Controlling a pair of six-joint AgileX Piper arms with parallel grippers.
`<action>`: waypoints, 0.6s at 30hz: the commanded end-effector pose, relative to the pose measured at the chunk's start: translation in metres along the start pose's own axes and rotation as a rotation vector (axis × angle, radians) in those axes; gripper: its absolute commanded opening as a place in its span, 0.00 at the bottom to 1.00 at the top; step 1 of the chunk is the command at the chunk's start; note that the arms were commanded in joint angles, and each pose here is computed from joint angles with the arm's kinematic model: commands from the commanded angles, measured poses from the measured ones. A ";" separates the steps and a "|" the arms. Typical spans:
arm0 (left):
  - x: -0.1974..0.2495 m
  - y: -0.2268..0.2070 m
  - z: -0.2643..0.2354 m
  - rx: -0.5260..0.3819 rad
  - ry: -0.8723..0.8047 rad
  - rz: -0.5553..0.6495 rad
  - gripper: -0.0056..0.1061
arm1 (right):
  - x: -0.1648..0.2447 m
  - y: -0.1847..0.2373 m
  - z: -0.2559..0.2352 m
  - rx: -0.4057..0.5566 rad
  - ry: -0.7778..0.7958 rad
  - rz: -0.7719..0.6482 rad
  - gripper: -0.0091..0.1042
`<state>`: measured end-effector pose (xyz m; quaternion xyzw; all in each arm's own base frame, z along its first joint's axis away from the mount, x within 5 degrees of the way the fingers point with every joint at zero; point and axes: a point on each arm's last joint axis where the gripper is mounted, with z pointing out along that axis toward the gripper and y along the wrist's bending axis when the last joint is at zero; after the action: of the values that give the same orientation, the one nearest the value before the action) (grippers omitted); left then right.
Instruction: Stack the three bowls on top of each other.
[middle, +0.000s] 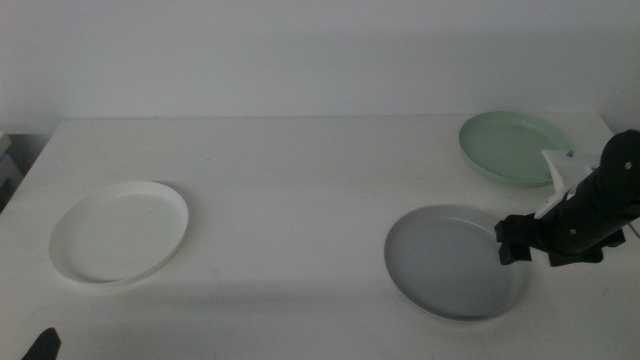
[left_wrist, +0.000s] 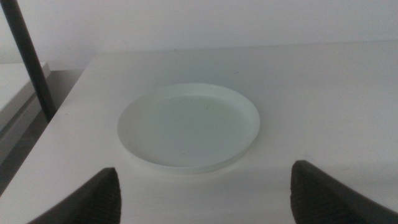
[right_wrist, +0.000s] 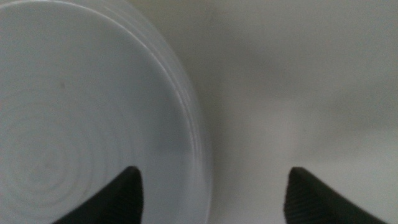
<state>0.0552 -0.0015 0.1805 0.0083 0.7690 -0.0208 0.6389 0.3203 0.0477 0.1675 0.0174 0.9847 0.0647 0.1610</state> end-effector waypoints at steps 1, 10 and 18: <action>-0.009 -0.001 -0.002 0.013 -0.096 -0.018 0.97 | -0.014 0.005 -0.010 -0.013 -0.097 -0.014 0.53; -0.009 -0.001 -0.002 0.013 -0.096 -0.018 0.97 | -0.010 0.006 0.005 -0.013 -0.043 -0.003 0.18; -0.009 -0.001 -0.002 0.013 -0.096 -0.018 0.97 | -0.012 0.016 -0.029 -0.058 -0.119 0.007 0.07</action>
<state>0.0552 -0.0015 0.1805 0.0083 0.7690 -0.0208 0.6389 0.3221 0.0555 0.1661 0.0258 0.9832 0.0792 0.1621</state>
